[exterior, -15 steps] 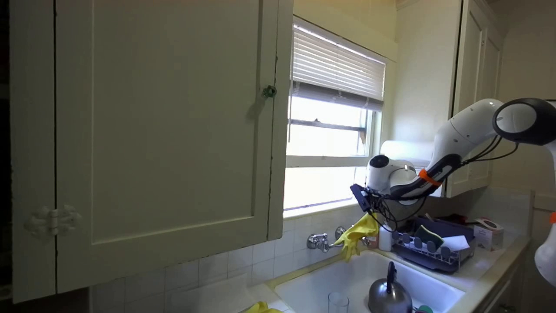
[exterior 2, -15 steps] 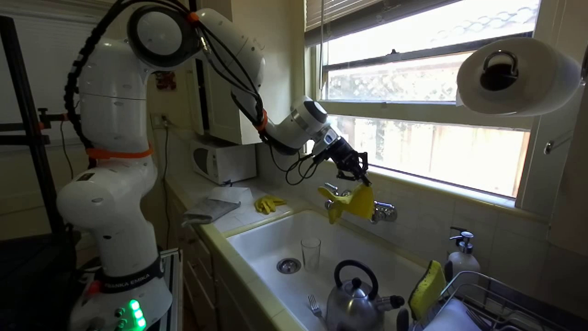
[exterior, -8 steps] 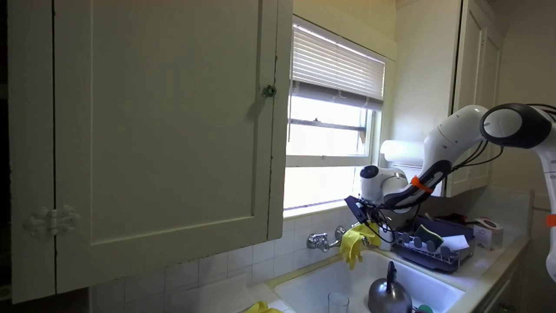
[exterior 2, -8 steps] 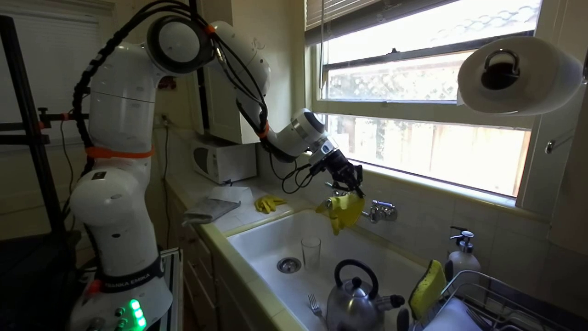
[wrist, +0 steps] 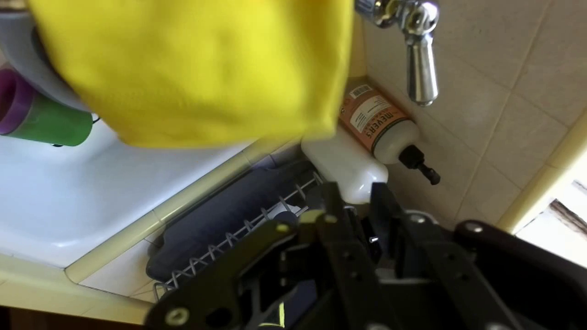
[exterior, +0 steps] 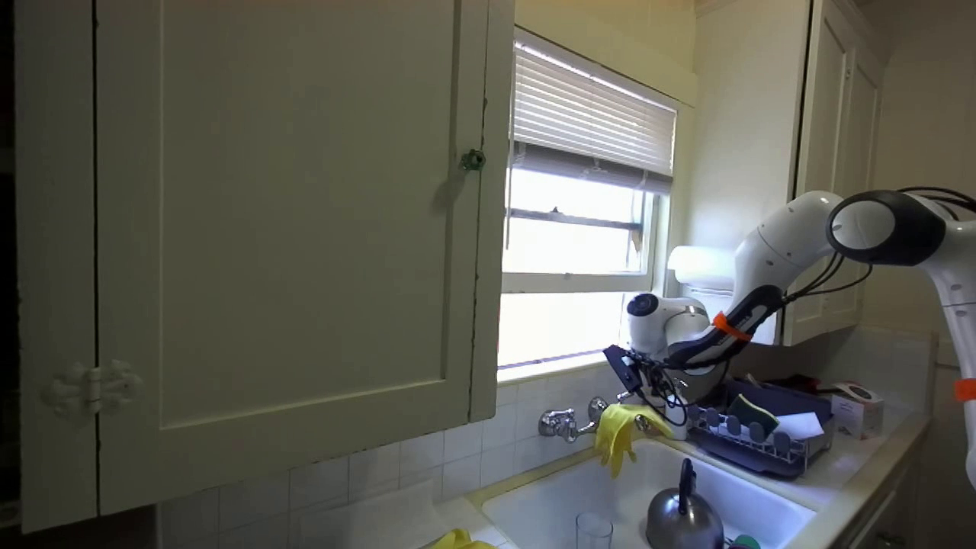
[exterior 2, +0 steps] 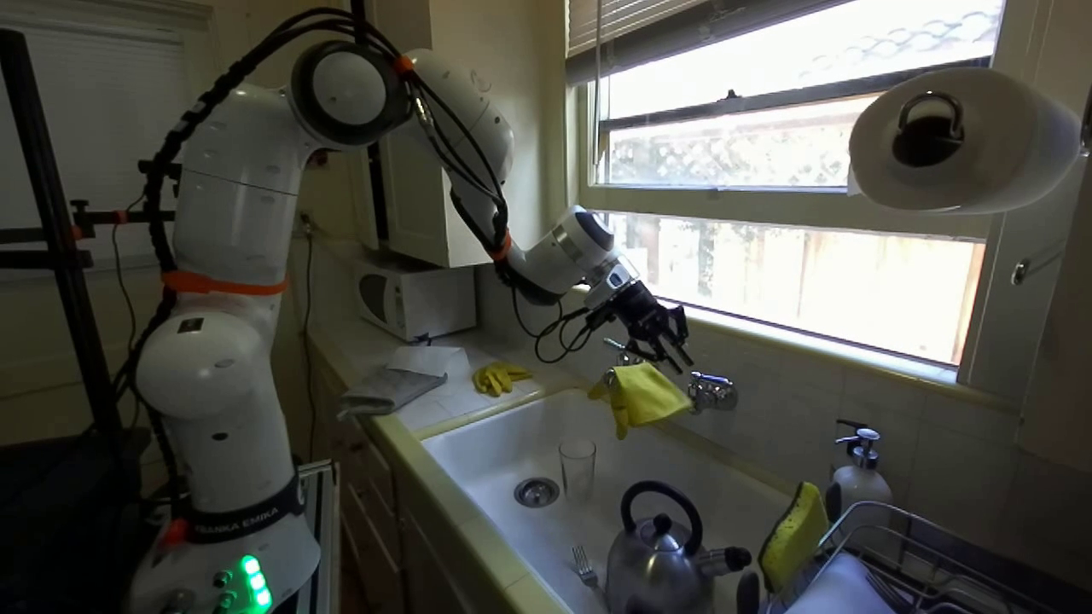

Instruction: Hang one yellow glove on the faucet.

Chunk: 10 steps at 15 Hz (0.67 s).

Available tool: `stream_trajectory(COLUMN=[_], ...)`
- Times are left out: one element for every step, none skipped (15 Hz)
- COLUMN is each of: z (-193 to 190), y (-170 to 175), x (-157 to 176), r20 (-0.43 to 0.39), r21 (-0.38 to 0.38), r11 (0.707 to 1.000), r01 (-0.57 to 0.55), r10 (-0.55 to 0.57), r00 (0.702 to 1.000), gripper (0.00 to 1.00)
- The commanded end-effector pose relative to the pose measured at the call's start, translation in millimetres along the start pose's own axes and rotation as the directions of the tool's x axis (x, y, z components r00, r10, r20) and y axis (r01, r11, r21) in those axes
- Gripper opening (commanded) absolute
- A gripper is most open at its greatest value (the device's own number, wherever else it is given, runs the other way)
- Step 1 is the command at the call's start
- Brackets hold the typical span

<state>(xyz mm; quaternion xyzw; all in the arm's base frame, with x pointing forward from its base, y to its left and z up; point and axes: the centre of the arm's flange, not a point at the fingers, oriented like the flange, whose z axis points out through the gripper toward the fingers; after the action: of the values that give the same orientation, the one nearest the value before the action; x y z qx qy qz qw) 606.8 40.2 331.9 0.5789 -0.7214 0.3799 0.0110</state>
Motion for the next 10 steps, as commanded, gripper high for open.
stream_trajectory(z=[2, 2, 0, -4, -12, -22, -33, -47, -60, -74], y=[-2, -2, -3, -3, -3, -2, -1, 1, 2, 1], x=[-9, -9, -9, -7, -2, 3, 10, 18, 24, 33], r20=[-0.036, -0.035, -0.033, -0.025, -0.006, 0.018, 0.056, 0.121, 0.173, 0.216], r21=[0.013, 0.015, 0.017, 0.019, 0.018, 0.007, -0.014, -0.053, -0.087, -0.120], r11=[0.998, 0.998, 0.998, 0.998, 0.999, 0.999, 1.000, 0.999, 0.996, 0.993], r01=[-0.054, -0.054, -0.055, -0.052, -0.042, -0.031, -0.016, 0.014, 0.021, 0.014], r10=[0.054, 0.055, 0.055, 0.053, 0.042, 0.031, 0.017, -0.008, -0.005, 0.013], r00=[0.998, 0.998, 0.998, 0.998, 0.999, 0.999, 0.998, 0.993, 0.985, 0.976], gripper=[0.56, 0.63, 0.70, 0.78, 0.85, 0.94, 0.99, 1.00, 1.00, 1.00])
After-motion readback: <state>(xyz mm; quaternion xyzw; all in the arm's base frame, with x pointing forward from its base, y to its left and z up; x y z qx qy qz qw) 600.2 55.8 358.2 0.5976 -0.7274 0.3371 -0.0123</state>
